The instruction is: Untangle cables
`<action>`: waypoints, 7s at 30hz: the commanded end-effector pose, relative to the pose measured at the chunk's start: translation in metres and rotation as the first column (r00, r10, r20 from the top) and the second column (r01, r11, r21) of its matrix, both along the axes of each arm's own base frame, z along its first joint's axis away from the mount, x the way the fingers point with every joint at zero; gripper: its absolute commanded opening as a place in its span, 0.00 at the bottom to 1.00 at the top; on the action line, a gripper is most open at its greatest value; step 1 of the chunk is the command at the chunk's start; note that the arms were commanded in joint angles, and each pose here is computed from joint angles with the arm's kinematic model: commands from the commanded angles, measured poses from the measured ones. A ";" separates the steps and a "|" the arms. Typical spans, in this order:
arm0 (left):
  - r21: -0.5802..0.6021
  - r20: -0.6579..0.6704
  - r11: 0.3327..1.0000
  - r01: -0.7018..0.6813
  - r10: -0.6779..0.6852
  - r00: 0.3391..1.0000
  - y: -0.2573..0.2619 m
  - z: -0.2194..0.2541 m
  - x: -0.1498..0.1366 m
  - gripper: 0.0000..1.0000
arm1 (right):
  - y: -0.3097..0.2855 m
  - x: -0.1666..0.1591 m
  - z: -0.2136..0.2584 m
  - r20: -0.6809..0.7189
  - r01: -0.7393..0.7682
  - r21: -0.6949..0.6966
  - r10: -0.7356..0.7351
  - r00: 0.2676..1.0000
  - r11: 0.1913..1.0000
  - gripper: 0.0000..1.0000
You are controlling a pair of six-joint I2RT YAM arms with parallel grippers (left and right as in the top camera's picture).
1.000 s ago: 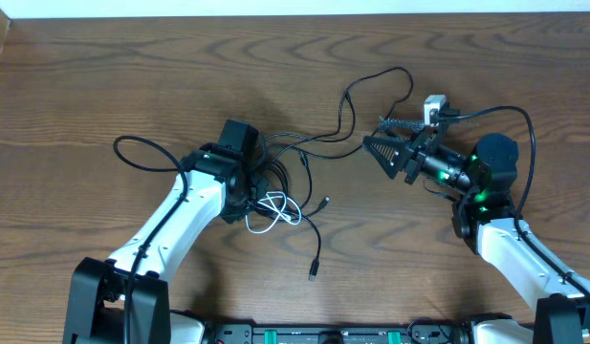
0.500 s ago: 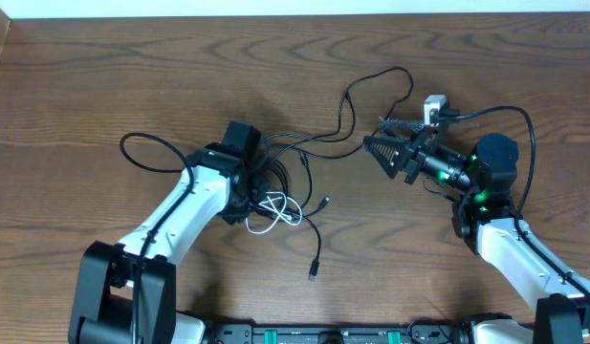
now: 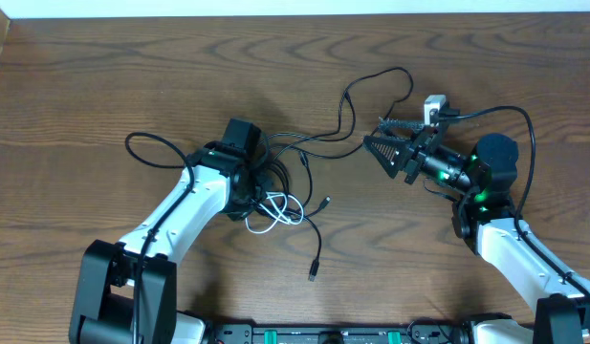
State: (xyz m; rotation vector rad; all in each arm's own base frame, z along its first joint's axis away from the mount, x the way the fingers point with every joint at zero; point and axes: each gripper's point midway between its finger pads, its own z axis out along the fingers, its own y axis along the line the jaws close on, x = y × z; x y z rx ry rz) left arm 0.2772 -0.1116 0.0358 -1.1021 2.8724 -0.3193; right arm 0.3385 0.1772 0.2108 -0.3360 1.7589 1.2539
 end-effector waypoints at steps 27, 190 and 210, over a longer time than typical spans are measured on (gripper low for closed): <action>0.023 0.922 0.850 0.527 -0.221 0.317 -0.052 0.291 0.016 0.07 | 0.045 -0.027 -0.006 0.236 -0.127 -0.182 0.168 0.957 0.975 0.76; 0.395 0.590 0.709 0.584 -0.683 0.431 -0.106 0.117 0.066 0.79 | 0.057 -0.033 0.000 0.239 -0.334 0.047 0.314 0.919 0.941 0.01; 0.473 0.728 0.805 0.357 -0.586 0.356 -0.099 0.167 0.110 0.84 | 0.058 -0.034 -0.001 0.238 -0.339 0.045 0.319 0.917 0.940 0.01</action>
